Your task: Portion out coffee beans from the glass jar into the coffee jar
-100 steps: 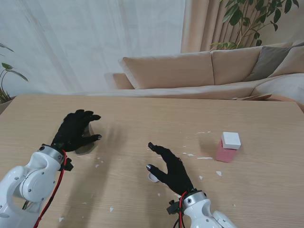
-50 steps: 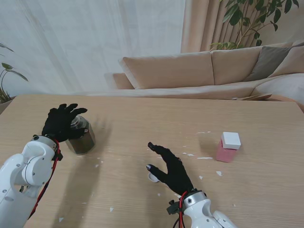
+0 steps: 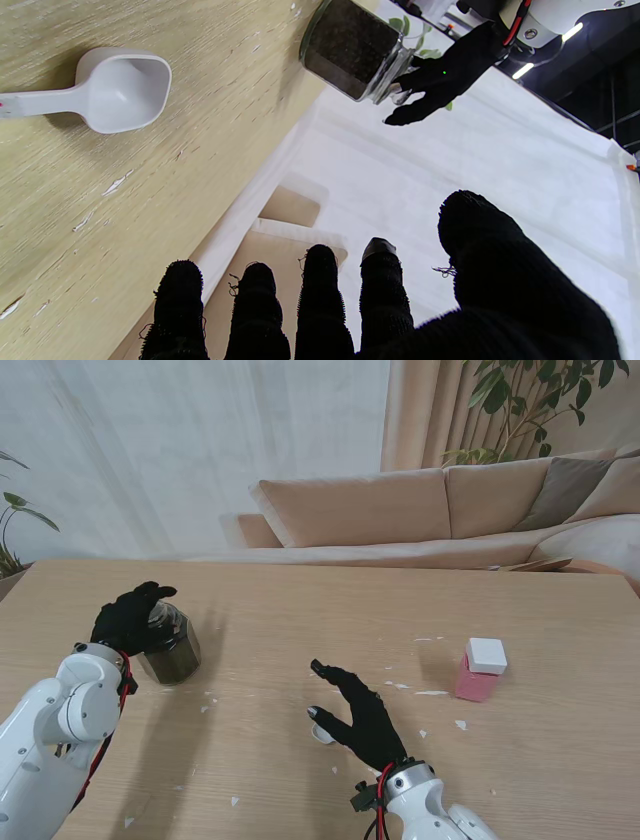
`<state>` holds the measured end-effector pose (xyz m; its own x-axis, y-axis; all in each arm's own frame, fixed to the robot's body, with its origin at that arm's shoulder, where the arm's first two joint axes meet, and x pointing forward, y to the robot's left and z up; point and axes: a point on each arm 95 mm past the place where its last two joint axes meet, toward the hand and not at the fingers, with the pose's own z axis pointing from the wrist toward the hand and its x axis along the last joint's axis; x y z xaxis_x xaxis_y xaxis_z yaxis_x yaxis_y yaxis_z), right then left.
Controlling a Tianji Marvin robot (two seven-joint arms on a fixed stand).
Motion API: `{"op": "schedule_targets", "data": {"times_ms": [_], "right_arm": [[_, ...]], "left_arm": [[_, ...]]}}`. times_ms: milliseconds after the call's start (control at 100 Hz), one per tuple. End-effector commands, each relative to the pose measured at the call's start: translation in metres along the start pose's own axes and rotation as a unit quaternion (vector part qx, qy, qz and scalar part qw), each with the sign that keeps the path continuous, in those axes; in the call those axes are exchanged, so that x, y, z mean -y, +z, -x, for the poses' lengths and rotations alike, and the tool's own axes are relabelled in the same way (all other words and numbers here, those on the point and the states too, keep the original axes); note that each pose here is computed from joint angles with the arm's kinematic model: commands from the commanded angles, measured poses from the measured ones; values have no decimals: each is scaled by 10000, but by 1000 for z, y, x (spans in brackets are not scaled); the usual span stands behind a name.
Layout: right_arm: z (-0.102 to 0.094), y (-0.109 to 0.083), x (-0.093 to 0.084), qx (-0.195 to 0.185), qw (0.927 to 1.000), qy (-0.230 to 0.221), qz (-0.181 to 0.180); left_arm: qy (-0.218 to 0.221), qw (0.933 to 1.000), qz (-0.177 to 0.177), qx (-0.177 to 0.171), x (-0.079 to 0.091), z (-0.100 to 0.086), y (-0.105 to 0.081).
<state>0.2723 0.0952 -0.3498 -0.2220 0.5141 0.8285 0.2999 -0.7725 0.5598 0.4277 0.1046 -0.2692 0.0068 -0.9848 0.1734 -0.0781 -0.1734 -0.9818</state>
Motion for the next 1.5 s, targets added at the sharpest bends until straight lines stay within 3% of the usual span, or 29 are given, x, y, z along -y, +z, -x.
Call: {"op": "schedule_targets", "data": {"times_ms": [0,820,1490], "right_arm": [[-2,-1,4,-9,10000,56,-66],[-3,-1,5,-32,9999,78,-66],[-4,-2,5,-52,9999,106,-46]], "left_arm": [[-55,9999,118,-33,-5,-3,-1],[-114,9965,732,-392,-26,-26,-9],[-341,9831,1335,-1205,-36,-100,-21]]}}
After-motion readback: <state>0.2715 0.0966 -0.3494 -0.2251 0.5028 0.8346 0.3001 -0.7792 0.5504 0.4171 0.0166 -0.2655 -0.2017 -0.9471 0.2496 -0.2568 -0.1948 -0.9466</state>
